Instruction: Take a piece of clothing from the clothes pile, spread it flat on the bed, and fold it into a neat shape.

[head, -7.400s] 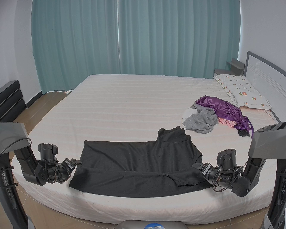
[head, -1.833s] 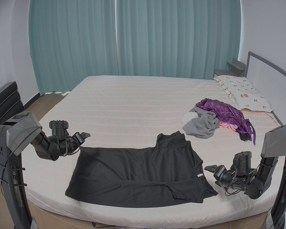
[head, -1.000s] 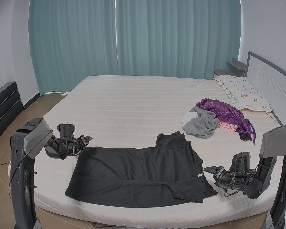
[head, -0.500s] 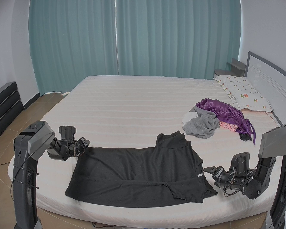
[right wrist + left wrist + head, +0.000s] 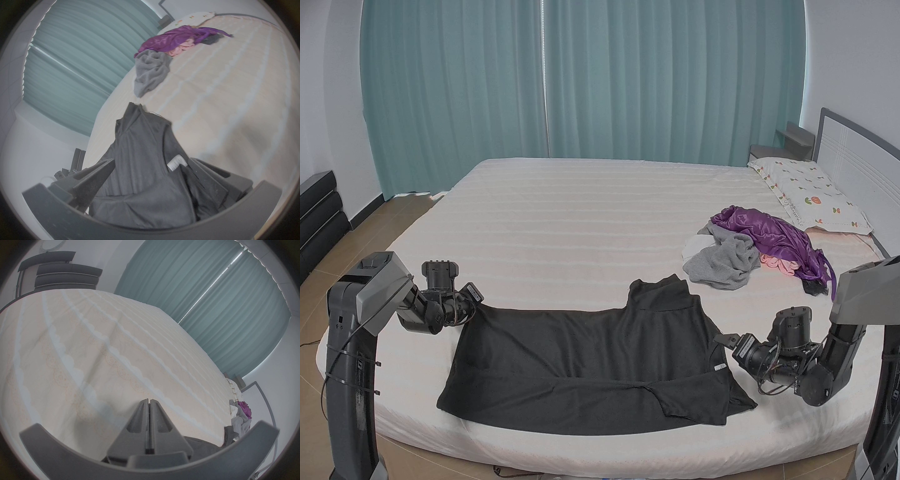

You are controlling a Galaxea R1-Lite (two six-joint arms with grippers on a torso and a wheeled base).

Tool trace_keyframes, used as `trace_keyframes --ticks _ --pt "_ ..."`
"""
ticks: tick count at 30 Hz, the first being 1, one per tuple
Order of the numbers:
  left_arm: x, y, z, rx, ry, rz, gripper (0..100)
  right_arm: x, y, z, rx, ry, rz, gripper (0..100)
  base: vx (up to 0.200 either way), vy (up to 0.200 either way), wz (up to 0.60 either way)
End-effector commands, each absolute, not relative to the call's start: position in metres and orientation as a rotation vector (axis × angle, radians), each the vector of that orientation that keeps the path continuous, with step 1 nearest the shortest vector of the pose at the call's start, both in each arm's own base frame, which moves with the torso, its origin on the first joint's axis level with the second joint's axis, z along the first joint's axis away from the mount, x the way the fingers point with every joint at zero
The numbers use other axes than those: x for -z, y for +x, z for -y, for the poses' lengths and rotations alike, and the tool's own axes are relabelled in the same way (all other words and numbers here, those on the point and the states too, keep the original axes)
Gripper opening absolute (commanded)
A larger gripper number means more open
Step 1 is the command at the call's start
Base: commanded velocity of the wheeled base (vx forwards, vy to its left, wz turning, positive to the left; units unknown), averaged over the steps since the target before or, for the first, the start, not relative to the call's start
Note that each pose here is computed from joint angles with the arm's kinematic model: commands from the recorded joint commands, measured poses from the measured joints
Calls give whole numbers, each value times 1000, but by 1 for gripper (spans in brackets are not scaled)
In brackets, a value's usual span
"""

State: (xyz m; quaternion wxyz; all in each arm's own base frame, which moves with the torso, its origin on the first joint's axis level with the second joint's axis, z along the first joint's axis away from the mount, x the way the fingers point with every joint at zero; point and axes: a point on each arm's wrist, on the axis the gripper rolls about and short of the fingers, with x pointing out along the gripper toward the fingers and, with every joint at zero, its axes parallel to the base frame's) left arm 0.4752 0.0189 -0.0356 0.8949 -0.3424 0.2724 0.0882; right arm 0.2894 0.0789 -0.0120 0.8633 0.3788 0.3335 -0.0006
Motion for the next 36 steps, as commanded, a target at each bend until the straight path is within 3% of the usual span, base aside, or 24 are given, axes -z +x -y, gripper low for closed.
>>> trace_keyframes --ticks 1,4,9,16,32,33,36 --pt "26 474 -22 -198 -736 -549 0 17 339 -93 -64 712 -628 100 0 0 0" --pt "16 464 -26 -215 -769 -549 0 8 384 -105 -67 697 -633 100 0 0 0" --pt "17 459 -28 -226 -783 -560 0 27 424 -114 -82 630 -629 100 0 0 0" --pt "20 455 -27 -232 -784 -578 0 56 459 -115 -89 541 -626 100 0 0 0" --pt "24 451 -27 -235 -783 -585 0 69 513 -109 -9 536 -553 100 0 0 0" --pt "24 451 -27 -235 -783 -585 0 69 514 -109 -8 536 -556 0 0 0 0" --pt "24 451 -27 -235 -783 -585 0 68 513 -110 -7 540 -563 0 0 0 0"
